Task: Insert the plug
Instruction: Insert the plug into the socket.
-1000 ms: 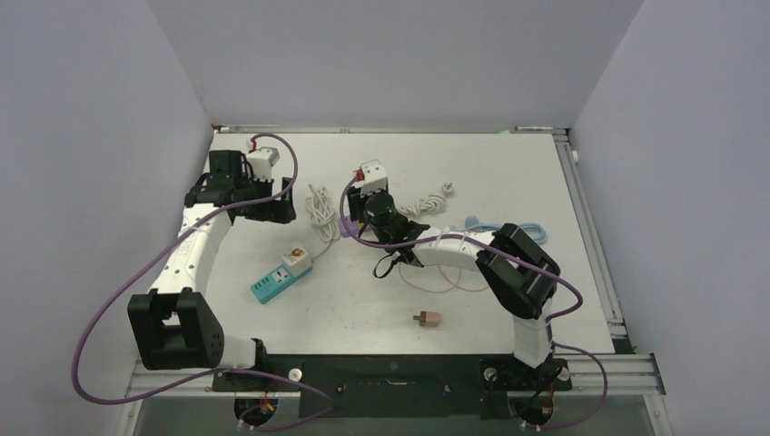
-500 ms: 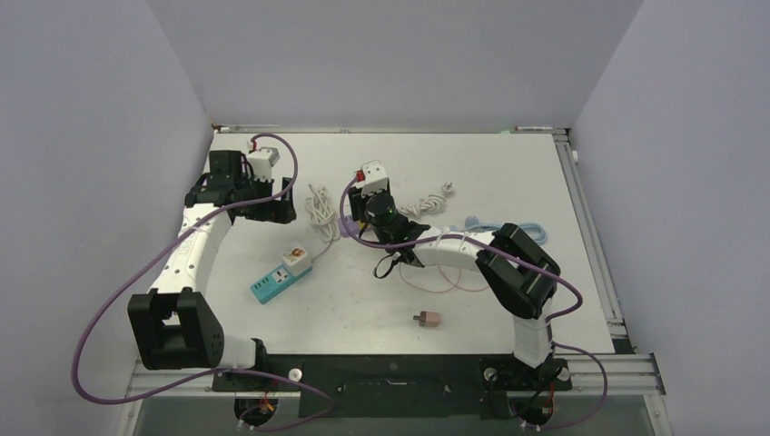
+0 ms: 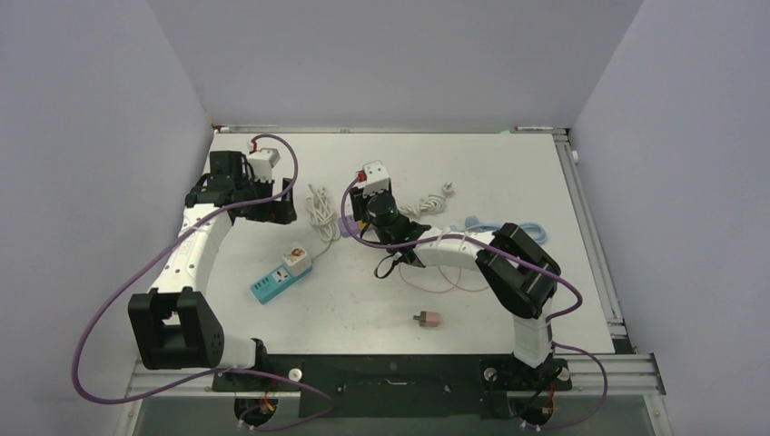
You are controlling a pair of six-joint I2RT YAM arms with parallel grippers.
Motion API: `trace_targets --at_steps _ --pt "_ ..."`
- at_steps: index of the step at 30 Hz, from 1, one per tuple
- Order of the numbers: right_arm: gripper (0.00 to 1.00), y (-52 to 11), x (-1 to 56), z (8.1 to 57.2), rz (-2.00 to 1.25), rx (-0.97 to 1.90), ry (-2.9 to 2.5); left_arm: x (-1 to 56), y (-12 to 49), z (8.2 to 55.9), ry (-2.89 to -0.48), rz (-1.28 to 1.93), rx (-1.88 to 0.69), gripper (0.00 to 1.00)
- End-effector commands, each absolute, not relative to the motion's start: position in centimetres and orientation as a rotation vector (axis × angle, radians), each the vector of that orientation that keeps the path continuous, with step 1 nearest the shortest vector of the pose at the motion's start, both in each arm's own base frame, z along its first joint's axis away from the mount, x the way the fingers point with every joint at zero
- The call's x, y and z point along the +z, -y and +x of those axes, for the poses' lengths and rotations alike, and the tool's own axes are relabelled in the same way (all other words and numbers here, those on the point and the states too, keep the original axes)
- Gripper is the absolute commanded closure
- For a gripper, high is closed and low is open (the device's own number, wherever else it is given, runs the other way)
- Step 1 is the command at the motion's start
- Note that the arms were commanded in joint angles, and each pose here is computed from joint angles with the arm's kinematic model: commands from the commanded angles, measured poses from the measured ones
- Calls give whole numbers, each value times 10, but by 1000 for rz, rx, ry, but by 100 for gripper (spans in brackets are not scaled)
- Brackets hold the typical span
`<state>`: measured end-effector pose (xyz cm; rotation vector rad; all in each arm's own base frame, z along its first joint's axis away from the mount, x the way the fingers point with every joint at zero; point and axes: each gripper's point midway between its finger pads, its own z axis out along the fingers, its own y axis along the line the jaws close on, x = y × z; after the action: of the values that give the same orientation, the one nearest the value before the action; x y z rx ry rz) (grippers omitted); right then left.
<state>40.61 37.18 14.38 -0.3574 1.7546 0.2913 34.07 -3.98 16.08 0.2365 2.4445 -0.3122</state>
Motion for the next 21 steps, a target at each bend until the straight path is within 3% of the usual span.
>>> trace_targets --at_steps 1,21 --pt "95 -367 152 415 -314 285 -1722 166 41 348 -2409 231 -334 4" --pt "95 -377 144 408 -344 310 -1733 165 43 348 -2407 229 -347 4"
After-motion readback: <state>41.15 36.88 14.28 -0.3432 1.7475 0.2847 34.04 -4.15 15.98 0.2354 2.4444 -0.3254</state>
